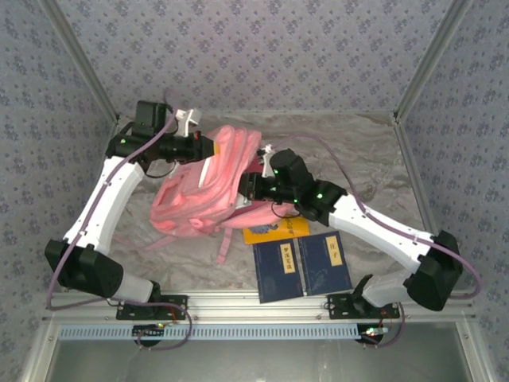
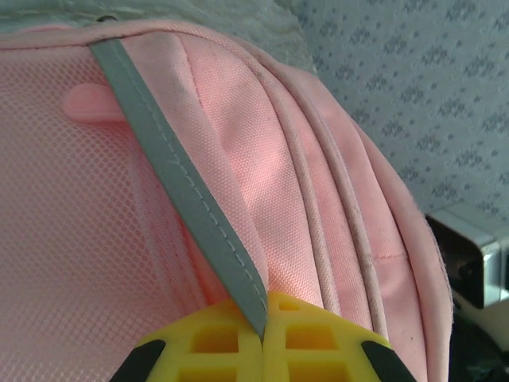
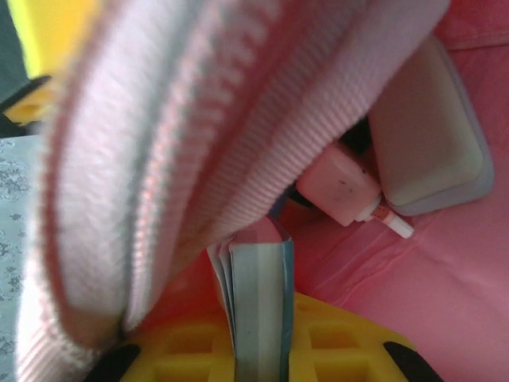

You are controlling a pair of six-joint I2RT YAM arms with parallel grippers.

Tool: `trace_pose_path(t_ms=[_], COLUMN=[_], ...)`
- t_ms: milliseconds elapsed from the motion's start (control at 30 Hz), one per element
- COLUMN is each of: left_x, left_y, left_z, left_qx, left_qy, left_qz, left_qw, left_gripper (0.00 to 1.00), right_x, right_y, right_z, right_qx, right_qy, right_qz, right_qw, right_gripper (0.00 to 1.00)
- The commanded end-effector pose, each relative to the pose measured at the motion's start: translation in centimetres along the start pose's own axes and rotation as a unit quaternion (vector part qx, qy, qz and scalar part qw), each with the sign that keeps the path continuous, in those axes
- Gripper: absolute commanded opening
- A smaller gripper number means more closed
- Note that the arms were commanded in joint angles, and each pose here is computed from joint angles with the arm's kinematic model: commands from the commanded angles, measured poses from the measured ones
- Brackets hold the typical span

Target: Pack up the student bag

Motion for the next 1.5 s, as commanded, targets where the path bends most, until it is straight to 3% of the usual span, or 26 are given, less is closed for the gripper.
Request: trace_pose_path(t_ms=[0, 200, 367, 533, 767, 900, 1100, 1167, 1267, 1467], left_x=[2.5, 2.9, 3.3, 3.4, 2.9, 2.7, 2.9, 3.0, 3.5, 4.9], left_y=[-3.8, -5.1, -6.1, -6.5, -6.6, -6.0, -4.5, -4.0, -2.8, 0.8], left_z=[-2.4, -1.9, -1.9, -2.2, -3.3, -4.1, -5.0, -5.1, -5.6, -8.0], left_qx=[-0.068, -0.086, -0.101, -0.107, -0.106, -0.096, -0.073, -0.067, -0.053, 0.012], left_qy=[-0.072, -0.064, -0.065, -0.067, -0.064, -0.067, -0.079, -0.083, -0.099, -0.147], left_qz=[0.062, 0.106, 0.133, 0.142, 0.146, 0.139, 0.124, 0.114, 0.091, 0.046], left_qw=[0.993, 0.989, 0.984, 0.982, 0.981, 0.983, 0.986, 0.988, 0.990, 0.988], left_gripper=[0.00, 0.00, 0.00, 0.00, 0.00, 0.00, 0.00, 0.00, 0.00, 0.00], right_x=[-1.2, -3.8, -6.4, -11.2, -17.8, -21.0, -21.1, -19.5, -16.4, -10.1], right_y=[3.5, 1.4, -1.2, -2.4, -2.4, -3.6, -3.7, -3.6, -3.4, -5.9], right_z=[-0.2, 0.8, -1.2, -1.0, 0.7, 2.4, 2.1, 1.1, -0.9, -4.5], right_qx=[0.033, 0.021, -0.048, -0.106, -0.099, -0.098, -0.068, -0.044, -0.013, 0.010], right_qy=[0.004, 0.014, -0.005, 0.032, 0.083, 0.107, 0.104, 0.082, 0.051, -0.009], right_qz=[-0.035, -0.008, -0.055, -0.118, -0.094, -0.047, -0.049, -0.048, -0.044, 0.008], right_qw=[0.999, 1.000, 0.997, 0.987, 0.987, 0.988, 0.991, 0.995, 0.998, 1.000], right_gripper=[0.00, 0.00, 0.00, 0.01, 0.03, 0.22, 0.81, 0.93, 1.00, 1.00])
Point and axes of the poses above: each hand's point on the last joint's axis, 136 mm out from that joint toward the fingers, its own x axis back along the fingers, its own y axis along the line the jaws close on, z = x × y, the point moved 3 cm from there along x, back along the fingers, and after that the axes turned 3 degrees about x, right-handed, at the moved point
